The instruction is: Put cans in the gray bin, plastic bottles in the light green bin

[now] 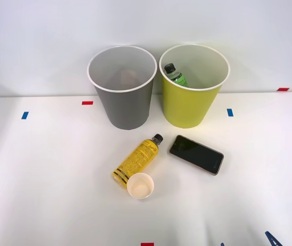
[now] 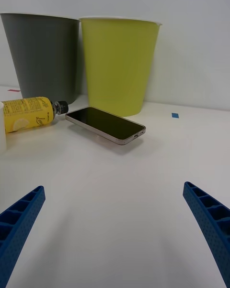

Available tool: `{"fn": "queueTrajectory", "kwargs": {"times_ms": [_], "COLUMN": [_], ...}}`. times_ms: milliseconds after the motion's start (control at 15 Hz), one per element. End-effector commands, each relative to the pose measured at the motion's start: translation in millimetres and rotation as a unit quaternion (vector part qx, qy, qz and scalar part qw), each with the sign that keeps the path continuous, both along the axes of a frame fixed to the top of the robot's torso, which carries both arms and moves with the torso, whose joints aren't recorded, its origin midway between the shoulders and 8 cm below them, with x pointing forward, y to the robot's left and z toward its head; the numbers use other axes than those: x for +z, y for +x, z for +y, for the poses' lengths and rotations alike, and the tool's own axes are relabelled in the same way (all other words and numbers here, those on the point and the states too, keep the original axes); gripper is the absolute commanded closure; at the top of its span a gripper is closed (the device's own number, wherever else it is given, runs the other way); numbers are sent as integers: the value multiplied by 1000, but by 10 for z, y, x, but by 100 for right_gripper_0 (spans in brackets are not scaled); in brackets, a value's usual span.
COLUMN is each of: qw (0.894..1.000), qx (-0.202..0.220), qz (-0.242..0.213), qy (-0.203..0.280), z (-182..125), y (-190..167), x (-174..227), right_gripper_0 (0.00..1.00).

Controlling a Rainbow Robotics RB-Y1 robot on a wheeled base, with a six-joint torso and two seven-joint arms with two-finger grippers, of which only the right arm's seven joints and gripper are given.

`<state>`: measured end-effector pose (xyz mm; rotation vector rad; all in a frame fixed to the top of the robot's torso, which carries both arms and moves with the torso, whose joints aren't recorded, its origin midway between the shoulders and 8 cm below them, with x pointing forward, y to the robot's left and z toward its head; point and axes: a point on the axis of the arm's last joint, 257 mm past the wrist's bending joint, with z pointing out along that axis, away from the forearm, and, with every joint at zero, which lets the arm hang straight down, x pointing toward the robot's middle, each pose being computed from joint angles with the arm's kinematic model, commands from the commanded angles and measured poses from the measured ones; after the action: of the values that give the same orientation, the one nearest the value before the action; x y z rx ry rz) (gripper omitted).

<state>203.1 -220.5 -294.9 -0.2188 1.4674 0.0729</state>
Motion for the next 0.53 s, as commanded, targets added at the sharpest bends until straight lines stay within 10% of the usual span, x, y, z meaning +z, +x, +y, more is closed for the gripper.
{"fn": "queueTrajectory", "kwargs": {"times_ms": [67,533], "qw": [1000,1000], "qx": [0,0], "qz": [0,0], "qy": [0,0], "z": [0,0], "y": [0,0], "x": [0,0], "right_gripper_0": [0,0]}}
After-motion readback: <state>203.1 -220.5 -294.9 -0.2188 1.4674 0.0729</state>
